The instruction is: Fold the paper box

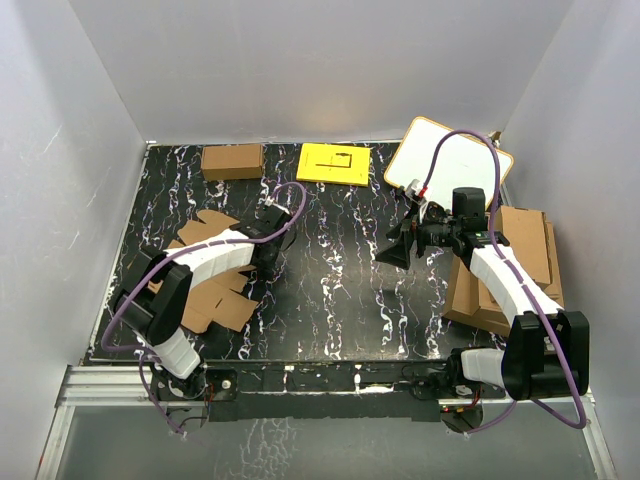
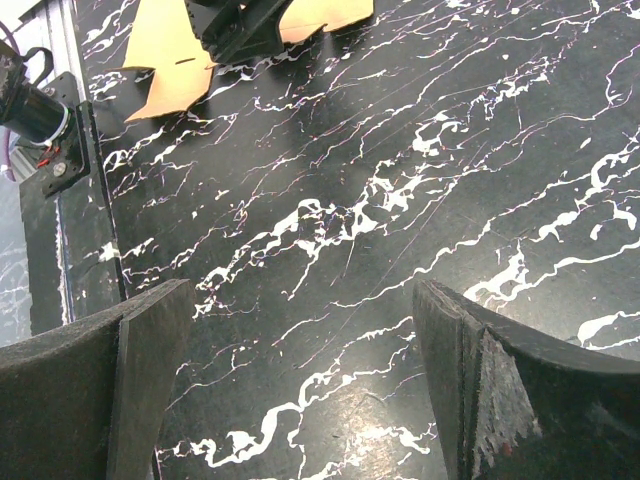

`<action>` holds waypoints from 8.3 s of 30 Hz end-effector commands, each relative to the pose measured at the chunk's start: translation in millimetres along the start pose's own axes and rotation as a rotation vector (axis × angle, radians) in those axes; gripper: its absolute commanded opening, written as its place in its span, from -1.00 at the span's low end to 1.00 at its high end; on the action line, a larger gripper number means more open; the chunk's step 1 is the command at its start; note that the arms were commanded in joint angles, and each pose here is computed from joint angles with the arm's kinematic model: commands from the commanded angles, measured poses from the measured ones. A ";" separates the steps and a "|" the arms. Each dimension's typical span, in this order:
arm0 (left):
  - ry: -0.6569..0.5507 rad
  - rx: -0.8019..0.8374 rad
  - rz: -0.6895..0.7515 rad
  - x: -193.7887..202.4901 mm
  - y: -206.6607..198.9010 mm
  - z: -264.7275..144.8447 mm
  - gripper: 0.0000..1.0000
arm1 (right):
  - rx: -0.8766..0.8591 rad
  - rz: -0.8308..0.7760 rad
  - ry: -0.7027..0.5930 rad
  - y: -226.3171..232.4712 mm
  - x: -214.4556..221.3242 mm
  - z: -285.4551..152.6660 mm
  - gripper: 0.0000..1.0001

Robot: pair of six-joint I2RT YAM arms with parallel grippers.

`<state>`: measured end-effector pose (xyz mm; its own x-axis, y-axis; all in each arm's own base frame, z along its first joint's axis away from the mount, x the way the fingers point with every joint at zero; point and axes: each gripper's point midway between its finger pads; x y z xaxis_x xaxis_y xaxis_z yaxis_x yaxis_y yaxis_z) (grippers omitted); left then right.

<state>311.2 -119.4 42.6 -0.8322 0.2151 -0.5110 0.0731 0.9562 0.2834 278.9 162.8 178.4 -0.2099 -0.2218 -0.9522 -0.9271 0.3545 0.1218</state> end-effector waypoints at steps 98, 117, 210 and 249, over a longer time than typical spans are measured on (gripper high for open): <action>-0.299 0.329 -0.624 -133.1 -141.6 -111.6 -1.00 | -0.095 0.217 -0.126 16.2 -11.8 36.5 0.98; -0.433 0.180 -0.680 -162.0 -135.7 -103.3 -1.00 | 0.043 0.322 0.035 -2.8 32.0 67.9 0.76; -0.134 1.632 -0.921 -93.7 5.6 -88.1 -0.33 | -0.116 0.066 0.012 -2.3 18.2 43.8 -0.84; -0.619 1.124 -0.453 -94.9 17.8 -143.2 -1.00 | -0.037 0.009 0.082 -25.4 21.7 34.7 -0.73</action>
<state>304.2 -166.2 220.5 -0.6844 -0.4298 -0.5890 0.4674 0.3614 -0.8068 293.5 183.5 128.5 -0.3439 -0.2717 -0.8988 -0.9089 0.3368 0.2459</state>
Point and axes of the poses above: each gripper's point midway between its finger pads, its own z axis out along the fingers, its own y axis along the line the jaws close on, x = y × z, and after that the axes turned 12 degrees about -z, right-handed
